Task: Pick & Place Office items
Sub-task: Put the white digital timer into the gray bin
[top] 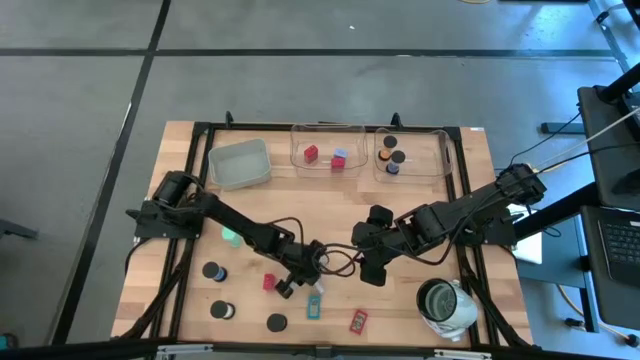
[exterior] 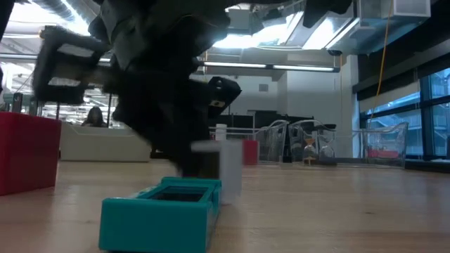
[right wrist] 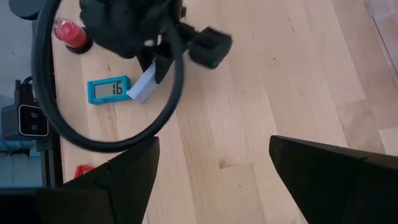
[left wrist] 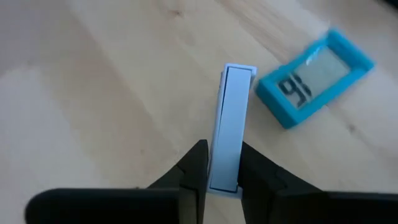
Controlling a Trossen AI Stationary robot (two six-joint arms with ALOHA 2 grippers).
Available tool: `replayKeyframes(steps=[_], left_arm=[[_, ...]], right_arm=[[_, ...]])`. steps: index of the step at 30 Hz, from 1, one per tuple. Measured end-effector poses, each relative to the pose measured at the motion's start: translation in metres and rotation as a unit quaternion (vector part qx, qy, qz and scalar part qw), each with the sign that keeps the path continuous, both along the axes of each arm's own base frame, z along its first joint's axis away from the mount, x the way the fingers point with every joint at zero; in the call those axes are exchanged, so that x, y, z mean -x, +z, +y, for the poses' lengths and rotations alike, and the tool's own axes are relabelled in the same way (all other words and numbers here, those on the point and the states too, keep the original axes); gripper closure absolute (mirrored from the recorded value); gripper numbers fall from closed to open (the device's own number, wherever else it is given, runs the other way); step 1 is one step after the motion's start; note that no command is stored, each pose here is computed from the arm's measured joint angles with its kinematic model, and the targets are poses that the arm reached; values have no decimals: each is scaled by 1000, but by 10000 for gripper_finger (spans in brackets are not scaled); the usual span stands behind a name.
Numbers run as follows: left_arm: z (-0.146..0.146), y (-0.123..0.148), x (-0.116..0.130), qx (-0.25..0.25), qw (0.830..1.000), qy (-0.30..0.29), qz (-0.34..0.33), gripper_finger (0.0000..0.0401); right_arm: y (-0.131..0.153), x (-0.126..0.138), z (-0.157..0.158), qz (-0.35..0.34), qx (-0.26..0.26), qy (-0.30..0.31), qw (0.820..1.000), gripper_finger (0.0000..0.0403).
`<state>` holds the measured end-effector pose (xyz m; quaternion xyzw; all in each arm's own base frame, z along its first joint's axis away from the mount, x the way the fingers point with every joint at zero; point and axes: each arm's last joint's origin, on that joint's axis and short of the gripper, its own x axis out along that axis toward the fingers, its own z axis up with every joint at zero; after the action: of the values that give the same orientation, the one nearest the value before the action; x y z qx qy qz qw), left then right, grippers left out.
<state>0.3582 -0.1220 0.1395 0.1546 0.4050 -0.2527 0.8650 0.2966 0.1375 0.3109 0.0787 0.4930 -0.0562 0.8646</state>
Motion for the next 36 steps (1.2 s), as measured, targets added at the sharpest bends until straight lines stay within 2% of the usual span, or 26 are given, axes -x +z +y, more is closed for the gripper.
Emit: replayKeyframes(steps=[4,9,11,15,18,21,23,27,31,33,36], left_arm=[[16,27,1,32,997,72,-11,340],[47,67,17,-19,987,157,-23,339],[63,83,30,-28,982,187,-18,340],[92,107,63,-11,967,254,-33,339],[112,113,94,-10,946,321,-54,338],[128,110,127,-18,914,399,-73,338],[137,102,148,-24,885,457,-81,338],[155,84,183,-44,812,575,-89,337],[170,71,202,-47,743,660,-99,337],[178,65,207,-53,719,687,-92,337],[190,57,213,-54,696,712,-72,336]], right_arm=[[0,0,0,0,0,0,1000,97],[-1,1,0,10,-5,-4,1000,97],[-1,3,0,18,-12,-9,1000,97],[-2,5,2,26,-11,-13,1000,97],[-2,7,6,24,-8,-6,1000,97],[-2,9,9,20,2,-1,1000,97],[-2,10,10,19,7,7,1000,97],[-2,10,11,18,10,11,1000,97],[-2,9,10,14,18,7,1000,97],[-2,9,10,10,25,3,1000,97],[-1,9,10,8,27,1,1000,97]])
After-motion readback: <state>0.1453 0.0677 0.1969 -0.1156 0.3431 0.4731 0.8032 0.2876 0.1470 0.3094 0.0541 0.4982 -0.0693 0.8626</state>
